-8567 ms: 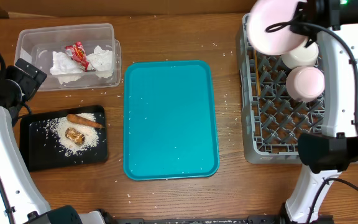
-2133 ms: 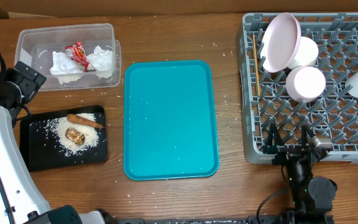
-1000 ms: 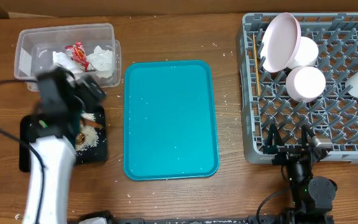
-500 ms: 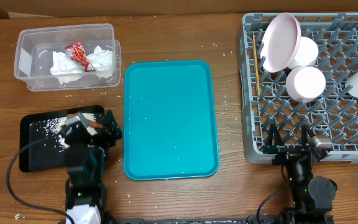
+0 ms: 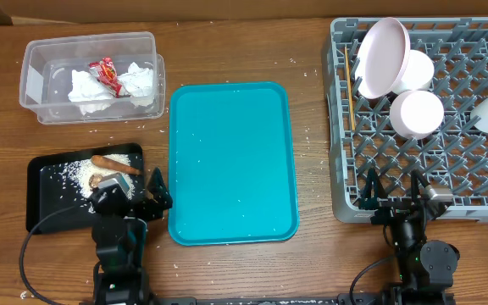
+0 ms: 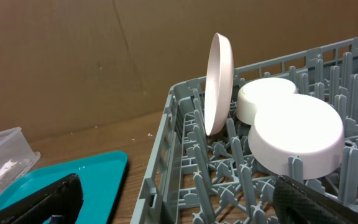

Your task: Sort waste into correct bins and load items into the dishwasher

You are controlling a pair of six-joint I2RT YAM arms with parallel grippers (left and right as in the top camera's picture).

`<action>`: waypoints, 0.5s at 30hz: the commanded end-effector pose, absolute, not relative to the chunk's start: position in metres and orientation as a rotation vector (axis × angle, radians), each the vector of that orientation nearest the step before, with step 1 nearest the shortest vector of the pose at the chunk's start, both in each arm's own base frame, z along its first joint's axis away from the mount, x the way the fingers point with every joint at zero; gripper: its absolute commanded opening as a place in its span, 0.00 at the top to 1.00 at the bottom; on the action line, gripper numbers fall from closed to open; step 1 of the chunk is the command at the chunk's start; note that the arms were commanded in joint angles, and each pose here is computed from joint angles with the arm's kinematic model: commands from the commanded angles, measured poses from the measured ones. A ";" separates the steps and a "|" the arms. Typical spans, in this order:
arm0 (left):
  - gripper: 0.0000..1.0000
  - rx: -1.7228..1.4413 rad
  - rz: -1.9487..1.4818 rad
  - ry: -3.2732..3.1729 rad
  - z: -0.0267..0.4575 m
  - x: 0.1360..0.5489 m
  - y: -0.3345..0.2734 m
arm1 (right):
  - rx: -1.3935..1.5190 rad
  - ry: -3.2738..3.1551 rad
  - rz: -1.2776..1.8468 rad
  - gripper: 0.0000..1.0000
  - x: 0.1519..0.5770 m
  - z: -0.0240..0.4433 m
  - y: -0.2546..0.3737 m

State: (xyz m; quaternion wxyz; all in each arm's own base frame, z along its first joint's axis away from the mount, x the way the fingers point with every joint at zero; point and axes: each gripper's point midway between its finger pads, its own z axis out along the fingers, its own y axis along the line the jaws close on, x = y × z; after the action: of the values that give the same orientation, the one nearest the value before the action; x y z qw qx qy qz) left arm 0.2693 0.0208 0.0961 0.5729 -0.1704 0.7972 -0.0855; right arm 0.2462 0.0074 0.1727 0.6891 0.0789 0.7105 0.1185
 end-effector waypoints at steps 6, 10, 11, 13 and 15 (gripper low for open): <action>0.00 -0.357 -0.202 1.923 0.086 0.248 0.013 | 0.177 1.586 0.258 0.00 0.246 0.171 0.007; 0.00 -0.250 -0.181 1.828 0.111 0.250 0.008 | 0.177 1.586 0.258 0.00 0.246 0.171 0.007; 0.00 -0.229 -0.181 1.811 0.116 0.250 0.006 | 0.177 1.586 0.258 0.00 0.246 0.171 0.007; 0.00 -0.183 -0.181 1.781 0.124 0.250 0.000 | 0.177 1.586 0.258 0.00 0.246 0.171 0.007; 0.00 -0.125 -0.182 1.745 0.133 0.249 -0.007 | 0.177 1.586 0.258 0.00 0.246 0.171 0.007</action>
State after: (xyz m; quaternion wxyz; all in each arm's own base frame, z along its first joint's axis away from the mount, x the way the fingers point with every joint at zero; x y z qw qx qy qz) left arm 0.2502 0.0039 0.1246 0.6204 -0.1032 0.7729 -0.0844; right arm 0.2462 0.0074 0.1727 0.6891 0.0791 0.7105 0.1184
